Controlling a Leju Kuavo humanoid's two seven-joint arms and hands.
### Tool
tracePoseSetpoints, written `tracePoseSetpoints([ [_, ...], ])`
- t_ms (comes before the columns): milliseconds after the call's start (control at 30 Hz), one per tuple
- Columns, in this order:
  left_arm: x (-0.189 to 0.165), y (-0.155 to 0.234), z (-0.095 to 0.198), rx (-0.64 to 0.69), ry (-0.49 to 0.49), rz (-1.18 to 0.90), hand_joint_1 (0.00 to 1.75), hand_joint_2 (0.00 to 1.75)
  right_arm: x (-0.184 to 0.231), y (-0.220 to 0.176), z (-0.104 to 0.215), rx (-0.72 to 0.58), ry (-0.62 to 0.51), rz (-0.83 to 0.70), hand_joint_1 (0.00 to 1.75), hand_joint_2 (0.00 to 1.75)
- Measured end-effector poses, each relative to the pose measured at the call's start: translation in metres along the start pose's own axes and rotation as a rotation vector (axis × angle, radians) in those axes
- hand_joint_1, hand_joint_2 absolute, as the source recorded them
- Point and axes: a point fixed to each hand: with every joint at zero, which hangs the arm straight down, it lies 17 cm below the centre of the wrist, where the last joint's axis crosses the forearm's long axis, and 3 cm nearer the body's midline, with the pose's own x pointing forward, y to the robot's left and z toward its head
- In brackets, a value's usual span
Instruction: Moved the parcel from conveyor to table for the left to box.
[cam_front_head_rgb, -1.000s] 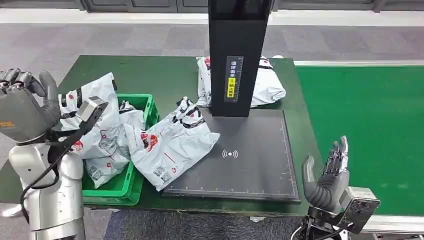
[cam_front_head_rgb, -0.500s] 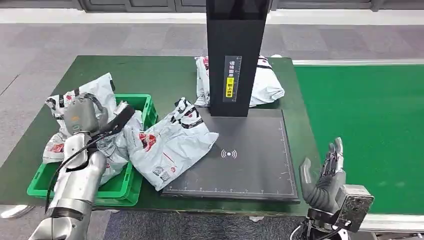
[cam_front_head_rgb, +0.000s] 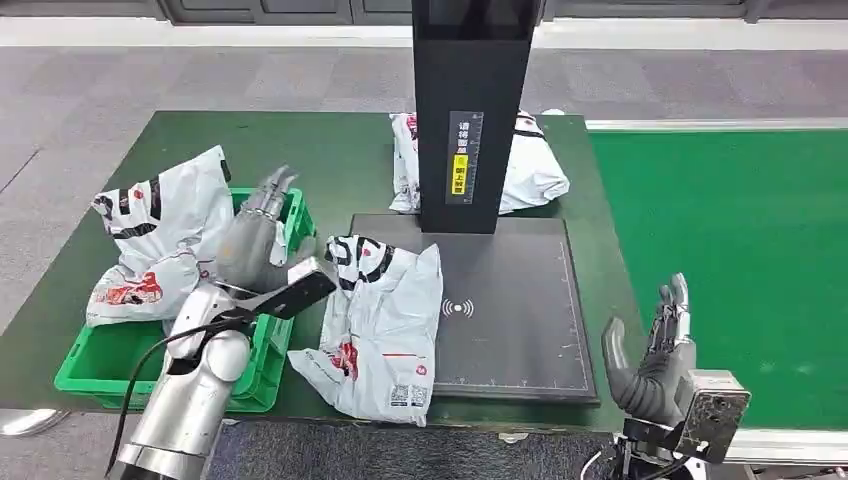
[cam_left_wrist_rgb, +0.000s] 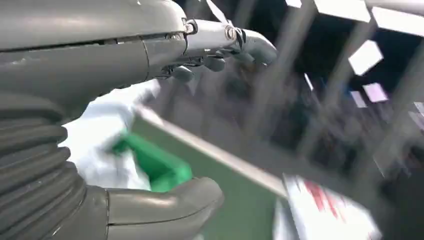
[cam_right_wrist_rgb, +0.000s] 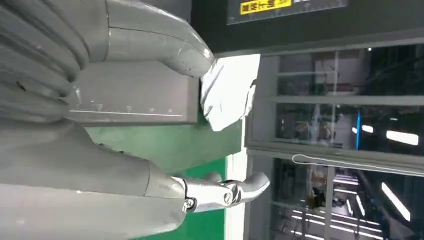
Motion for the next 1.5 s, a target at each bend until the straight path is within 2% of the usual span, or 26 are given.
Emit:
tracePoseSetpoints([
  [167, -0.002, 0.040, -0.006, 0.160, 0.036, -0.031, 0.00, 1.75, -0.002, 0.000, 0.003, 0.004, 0.006, 0.016, 0.00, 1.75],
  [267, 0.000, 0.047, -0.007, 0.174, 0.032, -0.042, 0.00, 1.75, -0.002, 0.001, 0.003, 0.006, 0.005, 0.021, 0.00, 1.75],
  [467, 0.024, -0.012, 0.005, -0.089, -0.071, -0.117, 0.00, 1.75, 0.000, 0.008, -0.005, 0.032, -0.006, 0.007, 0.00, 1.75],
  [600, 0.044, -0.067, 0.025, -0.296, -0.155, -0.147, 0.00, 1.75, 0.001, 0.013, -0.005, 0.057, -0.010, 0.004, 0.00, 1.75],
  [800, 0.056, -0.095, 0.041, -0.385, -0.203, -0.136, 0.00, 1.75, 0.001, 0.014, -0.005, 0.065, -0.012, 0.005, 0.00, 1.75],
  [967, 0.068, -0.122, 0.064, -0.530, -0.266, -0.050, 0.00, 1.75, -0.001, 0.011, -0.006, 0.059, -0.007, 0.010, 0.00, 1.75],
  [1100, 0.056, -0.142, 0.074, -0.634, -0.242, -0.077, 0.00, 1.75, -0.003, 0.004, -0.006, 0.045, -0.001, 0.019, 0.00, 1.75],
  [1133, 0.051, -0.147, 0.075, -0.659, -0.230, -0.097, 1.52, 1.75, -0.004, 0.003, -0.006, 0.043, 0.002, 0.022, 0.00, 1.75],
  [1167, 0.044, -0.155, 0.078, -0.696, -0.218, -0.119, 1.75, 1.75, -0.005, 0.002, -0.005, 0.043, 0.007, 0.025, 0.00, 1.75],
  [1367, 0.027, -0.196, 0.095, -0.862, -0.223, -0.158, 1.75, 1.75, -0.007, 0.002, -0.004, 0.043, 0.014, 0.029, 0.00, 1.75],
  [1500, 0.026, -0.207, 0.095, -0.908, -0.237, -0.174, 1.75, 1.75, -0.007, 0.001, -0.004, 0.040, 0.016, 0.031, 0.00, 1.75],
])
